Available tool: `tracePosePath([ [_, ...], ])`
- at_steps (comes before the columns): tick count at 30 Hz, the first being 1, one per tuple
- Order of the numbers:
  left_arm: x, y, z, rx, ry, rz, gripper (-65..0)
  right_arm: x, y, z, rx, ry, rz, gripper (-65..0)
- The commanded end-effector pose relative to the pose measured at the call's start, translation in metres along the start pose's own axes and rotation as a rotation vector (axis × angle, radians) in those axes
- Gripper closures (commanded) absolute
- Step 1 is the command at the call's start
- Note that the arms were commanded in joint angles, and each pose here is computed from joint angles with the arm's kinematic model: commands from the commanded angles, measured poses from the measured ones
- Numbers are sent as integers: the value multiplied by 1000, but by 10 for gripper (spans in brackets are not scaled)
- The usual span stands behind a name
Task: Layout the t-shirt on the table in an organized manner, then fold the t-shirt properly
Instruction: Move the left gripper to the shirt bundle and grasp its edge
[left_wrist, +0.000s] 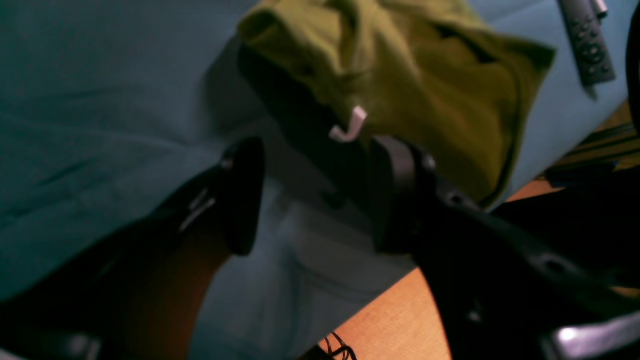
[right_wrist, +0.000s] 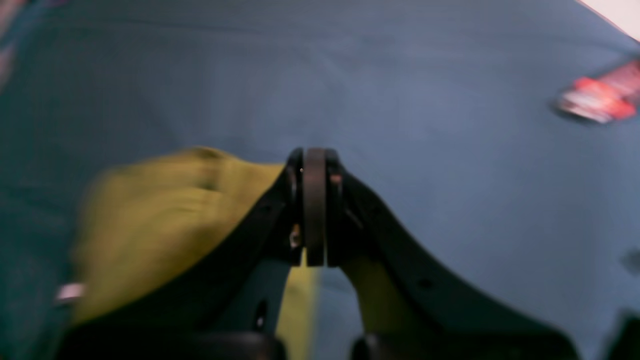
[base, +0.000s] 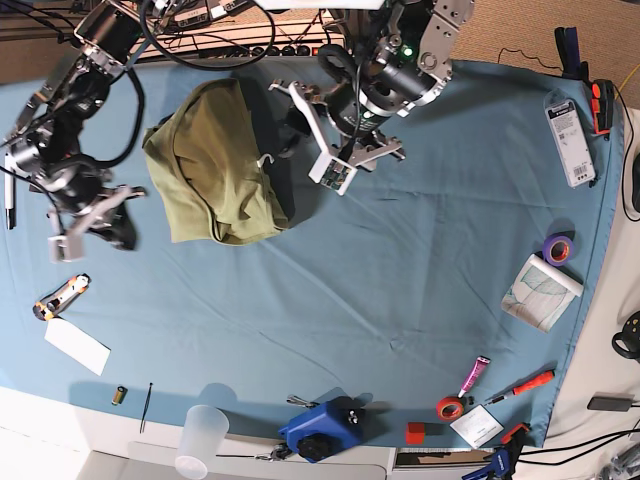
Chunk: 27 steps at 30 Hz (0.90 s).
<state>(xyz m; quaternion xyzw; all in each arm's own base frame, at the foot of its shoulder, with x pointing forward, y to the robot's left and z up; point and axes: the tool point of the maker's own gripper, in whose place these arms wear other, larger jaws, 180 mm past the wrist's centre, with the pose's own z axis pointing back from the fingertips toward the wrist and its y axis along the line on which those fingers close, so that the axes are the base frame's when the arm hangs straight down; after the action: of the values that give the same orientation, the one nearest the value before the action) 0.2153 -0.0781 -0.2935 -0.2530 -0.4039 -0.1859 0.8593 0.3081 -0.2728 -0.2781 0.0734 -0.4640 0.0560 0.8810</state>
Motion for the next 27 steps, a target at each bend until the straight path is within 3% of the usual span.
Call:
tracePosePath([
  [1, 15, -4, 2, -10, -54, -1, -337, 10, -8, 7, -29, -31, 24, 0],
  [5, 17, -3, 1, -6, -68, 8, -337, -15, -37, 22, -145, 50, 71, 0],
  [10, -1, -2, -16, 2, -17, 131, -337, -31, -51, 31, -210, 104, 112, 0],
  [19, 2, -36, -53, -130, 28, 281, -337, -38, -69, 36, -312, 154, 116, 0],
  [27, 0, -37, -57, -132, 38, 282, -337, -49, -60, 33, -283, 183, 128, 0],
])
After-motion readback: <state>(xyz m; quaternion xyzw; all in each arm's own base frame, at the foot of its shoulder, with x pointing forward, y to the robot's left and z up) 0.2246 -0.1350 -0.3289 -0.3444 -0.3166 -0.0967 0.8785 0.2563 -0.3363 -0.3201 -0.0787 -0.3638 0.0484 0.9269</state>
